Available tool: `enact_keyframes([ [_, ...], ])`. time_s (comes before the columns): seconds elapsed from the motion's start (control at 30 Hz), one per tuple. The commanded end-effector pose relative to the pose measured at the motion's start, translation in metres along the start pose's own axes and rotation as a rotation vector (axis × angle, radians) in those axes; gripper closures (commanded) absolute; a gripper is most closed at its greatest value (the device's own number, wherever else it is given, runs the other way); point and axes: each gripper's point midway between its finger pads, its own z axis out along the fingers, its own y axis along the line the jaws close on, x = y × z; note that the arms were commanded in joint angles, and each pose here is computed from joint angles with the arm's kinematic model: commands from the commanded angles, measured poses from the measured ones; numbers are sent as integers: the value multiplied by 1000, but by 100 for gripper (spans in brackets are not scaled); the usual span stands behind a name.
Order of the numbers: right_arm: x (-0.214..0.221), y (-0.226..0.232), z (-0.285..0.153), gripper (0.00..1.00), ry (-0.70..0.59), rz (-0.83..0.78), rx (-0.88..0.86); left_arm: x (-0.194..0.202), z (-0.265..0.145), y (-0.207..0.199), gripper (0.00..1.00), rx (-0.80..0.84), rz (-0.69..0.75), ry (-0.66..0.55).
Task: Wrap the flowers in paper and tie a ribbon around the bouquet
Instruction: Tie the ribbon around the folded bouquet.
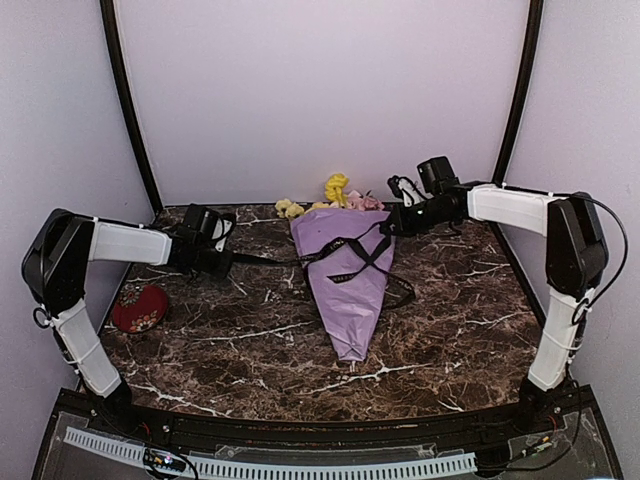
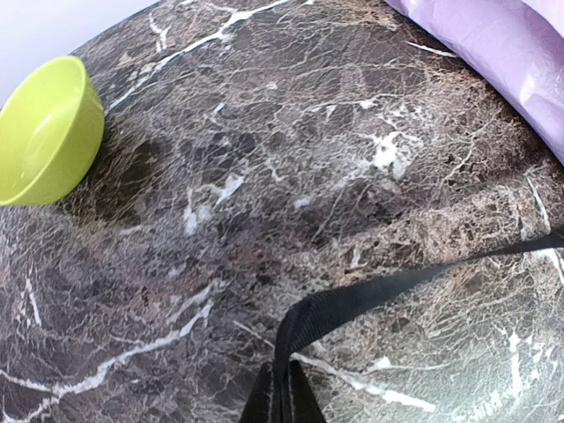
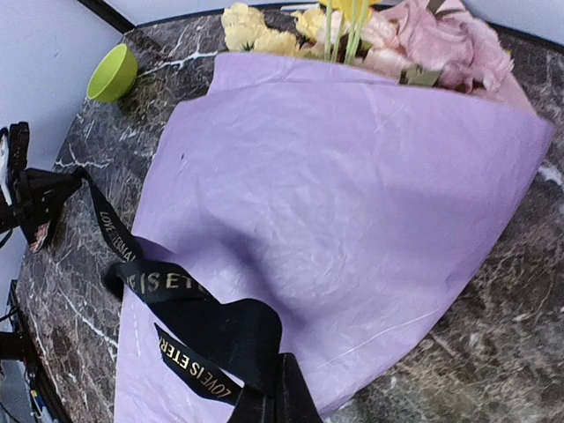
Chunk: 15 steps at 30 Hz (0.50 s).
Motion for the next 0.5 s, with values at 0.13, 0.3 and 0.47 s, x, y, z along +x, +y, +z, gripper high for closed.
enact_keyframes([
  [0.13, -16, 1, -6, 100, 0, -66, 31, 29, -12, 20, 100, -112, -160, 92],
  [0.3, -3, -4, -19, 100, 15, -50, 21, 39, -18, 25, 100, -132, -197, 91],
  [0.47, 7, -28, -29, 100, -2, 117, -49, 39, -14, 38, 100, -164, -233, 94],
])
